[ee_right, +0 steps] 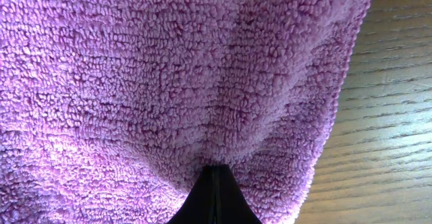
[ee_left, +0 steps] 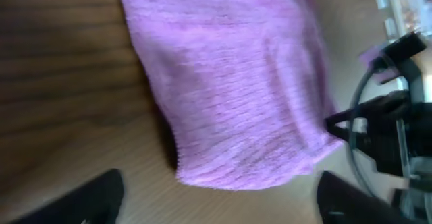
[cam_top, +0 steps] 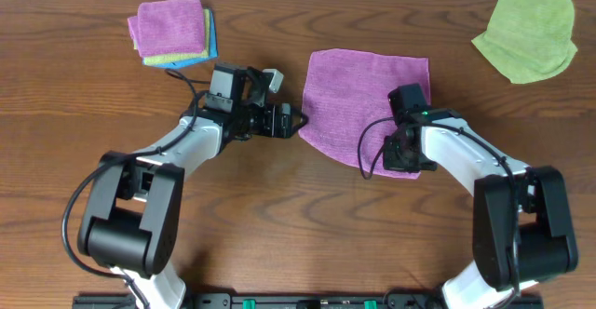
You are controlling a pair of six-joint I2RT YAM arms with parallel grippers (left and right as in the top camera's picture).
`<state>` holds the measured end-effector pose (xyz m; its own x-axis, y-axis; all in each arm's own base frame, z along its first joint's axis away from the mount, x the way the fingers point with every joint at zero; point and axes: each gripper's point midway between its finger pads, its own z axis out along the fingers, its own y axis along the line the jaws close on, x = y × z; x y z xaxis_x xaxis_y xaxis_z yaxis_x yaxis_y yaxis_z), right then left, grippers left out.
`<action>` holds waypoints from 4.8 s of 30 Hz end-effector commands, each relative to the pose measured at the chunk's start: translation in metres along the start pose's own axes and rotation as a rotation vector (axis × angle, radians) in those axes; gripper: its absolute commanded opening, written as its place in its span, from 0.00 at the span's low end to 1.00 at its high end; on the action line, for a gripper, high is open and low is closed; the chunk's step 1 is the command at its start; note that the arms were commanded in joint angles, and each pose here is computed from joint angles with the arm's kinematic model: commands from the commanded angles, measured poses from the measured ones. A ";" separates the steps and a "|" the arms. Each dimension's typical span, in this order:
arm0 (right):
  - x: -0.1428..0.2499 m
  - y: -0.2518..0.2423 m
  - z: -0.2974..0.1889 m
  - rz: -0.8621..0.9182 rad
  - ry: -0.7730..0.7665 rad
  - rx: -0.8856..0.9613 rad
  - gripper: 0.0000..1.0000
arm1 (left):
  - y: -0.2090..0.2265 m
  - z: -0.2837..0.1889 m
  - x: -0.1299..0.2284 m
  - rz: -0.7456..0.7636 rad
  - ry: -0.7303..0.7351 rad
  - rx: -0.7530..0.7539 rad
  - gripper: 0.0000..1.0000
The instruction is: Fold the cloth
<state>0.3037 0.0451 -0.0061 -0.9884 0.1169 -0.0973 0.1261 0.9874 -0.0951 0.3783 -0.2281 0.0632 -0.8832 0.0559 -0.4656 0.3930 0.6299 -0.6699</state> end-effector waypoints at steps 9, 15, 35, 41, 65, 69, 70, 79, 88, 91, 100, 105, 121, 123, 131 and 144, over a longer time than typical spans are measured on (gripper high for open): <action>0.031 0.008 0.017 -0.035 0.117 -0.030 0.01 | -0.001 0.029 0.021 -0.118 0.077 0.210 0.95; 0.033 0.008 0.017 -0.035 0.122 -0.028 0.01 | 0.000 0.030 0.017 -0.098 0.059 0.204 0.95; 0.033 0.008 0.017 -0.035 0.122 -0.028 0.01 | 0.002 0.033 0.005 -0.033 0.004 0.198 0.95; 0.033 0.008 0.017 -0.035 0.122 -0.028 0.01 | 0.001 0.033 0.005 -0.032 0.005 0.199 0.95; 0.033 0.007 0.017 -0.035 0.125 -0.027 0.01 | -0.011 0.052 0.024 -0.071 0.066 0.333 0.95; 0.032 0.008 0.017 -0.035 0.118 -0.030 0.01 | -0.025 0.045 0.029 -0.099 0.110 0.422 0.95; 0.031 0.008 0.017 -0.035 0.116 -0.030 0.01 | -0.030 0.043 0.031 -0.107 0.125 0.451 0.95; 0.028 0.009 0.017 -0.038 0.105 -0.034 0.01 | -0.053 0.026 0.040 -0.152 0.210 0.608 0.95; 0.027 0.009 0.017 -0.041 0.099 -0.034 0.01 | -0.038 0.003 0.026 -0.207 0.184 0.648 0.95; 0.026 0.007 0.017 -0.042 0.094 -0.021 0.01 | -0.034 -0.010 0.016 -0.232 0.164 0.656 0.96; 0.021 0.008 0.016 -0.040 0.082 -0.023 0.01 | -0.055 -0.044 -0.024 -0.106 0.071 0.690 0.95; 0.021 0.008 0.015 -0.040 0.081 -0.023 0.01 | -0.055 -0.044 -0.025 -0.089 0.063 0.690 0.95; 0.027 0.006 0.014 -0.042 0.105 -0.015 0.01 | 0.006 -0.025 0.002 -0.256 0.041 0.445 0.95; 0.027 0.006 0.014 -0.042 0.105 -0.015 0.01 | 0.002 -0.030 -0.001 -0.231 0.033 0.479 0.95; 0.027 0.006 0.014 -0.042 0.105 -0.015 0.01 | -0.020 -0.043 0.004 -0.205 0.075 0.623 0.95; 0.031 0.004 0.011 -0.044 0.121 -0.009 0.01 | -0.027 -0.009 0.024 -0.054 0.096 0.519 0.95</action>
<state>0.2961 0.0460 -0.0059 -0.9921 0.1083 -0.0633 0.1142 0.9887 -0.0968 0.3520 -0.2308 0.0705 -0.9520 0.0768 -0.2962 0.3057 0.1987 -0.9312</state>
